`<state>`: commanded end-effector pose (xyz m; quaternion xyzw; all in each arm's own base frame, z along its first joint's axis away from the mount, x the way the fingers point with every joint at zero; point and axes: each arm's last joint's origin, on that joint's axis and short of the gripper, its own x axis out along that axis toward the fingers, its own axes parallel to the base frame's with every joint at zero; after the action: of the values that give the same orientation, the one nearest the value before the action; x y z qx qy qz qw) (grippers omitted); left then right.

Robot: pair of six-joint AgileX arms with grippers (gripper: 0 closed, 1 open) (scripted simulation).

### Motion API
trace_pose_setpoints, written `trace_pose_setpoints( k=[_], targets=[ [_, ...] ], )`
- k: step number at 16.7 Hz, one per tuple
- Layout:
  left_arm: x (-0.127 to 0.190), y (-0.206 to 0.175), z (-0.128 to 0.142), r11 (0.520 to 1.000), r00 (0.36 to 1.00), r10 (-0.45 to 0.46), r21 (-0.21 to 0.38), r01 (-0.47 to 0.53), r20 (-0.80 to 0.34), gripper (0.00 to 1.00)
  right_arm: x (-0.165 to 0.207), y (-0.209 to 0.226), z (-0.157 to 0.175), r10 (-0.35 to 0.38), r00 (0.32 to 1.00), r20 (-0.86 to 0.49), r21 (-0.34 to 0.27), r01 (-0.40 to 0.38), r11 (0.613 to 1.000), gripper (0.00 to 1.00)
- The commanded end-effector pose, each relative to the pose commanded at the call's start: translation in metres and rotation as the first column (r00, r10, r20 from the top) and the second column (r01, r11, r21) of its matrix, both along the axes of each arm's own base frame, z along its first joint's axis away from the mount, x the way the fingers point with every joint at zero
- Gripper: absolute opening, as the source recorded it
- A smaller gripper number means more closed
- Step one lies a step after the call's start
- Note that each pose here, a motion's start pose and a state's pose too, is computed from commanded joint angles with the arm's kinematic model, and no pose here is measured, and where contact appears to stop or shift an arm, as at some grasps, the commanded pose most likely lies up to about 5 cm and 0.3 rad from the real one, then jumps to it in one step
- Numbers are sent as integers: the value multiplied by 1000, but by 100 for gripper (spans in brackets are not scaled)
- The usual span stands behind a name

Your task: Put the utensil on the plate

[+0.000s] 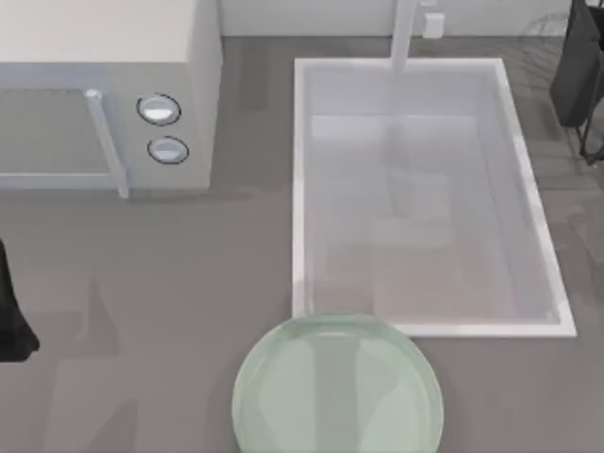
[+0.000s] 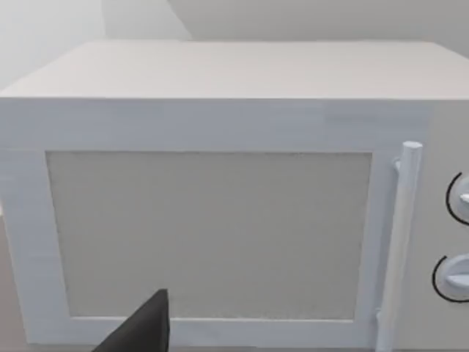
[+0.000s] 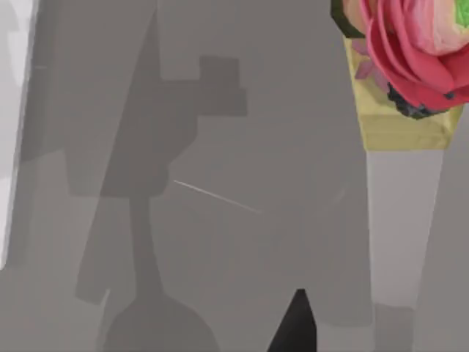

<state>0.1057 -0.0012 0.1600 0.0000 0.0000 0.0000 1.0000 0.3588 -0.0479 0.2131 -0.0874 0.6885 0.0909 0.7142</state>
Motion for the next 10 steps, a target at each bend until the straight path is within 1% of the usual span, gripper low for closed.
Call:
trace_pose_setpoints(
  k=[3,5,7,8,10],
  targets=[
    [0,0,0,1000,1000,0,0,0,0,100,7,32,0,-62,998,2,-1,62,998,0],
    [0,0,0,1000,1000,0,0,0,0,100,9,62,-1,-131,991,1,-1,131,991,0],
    [0,0,0,1000,1000,0,0,0,0,100,9,97,-4,-229,973,-7,-1,229,973,0],
    [0,0,0,1000,1000,0,0,0,0,100,8,116,-6,-287,958,-13,-3,287,958,0],
    [0,0,0,1000,1000,0,0,0,0,100,1,154,-12,-413,910,-28,-12,413,911,0]
  ],
)
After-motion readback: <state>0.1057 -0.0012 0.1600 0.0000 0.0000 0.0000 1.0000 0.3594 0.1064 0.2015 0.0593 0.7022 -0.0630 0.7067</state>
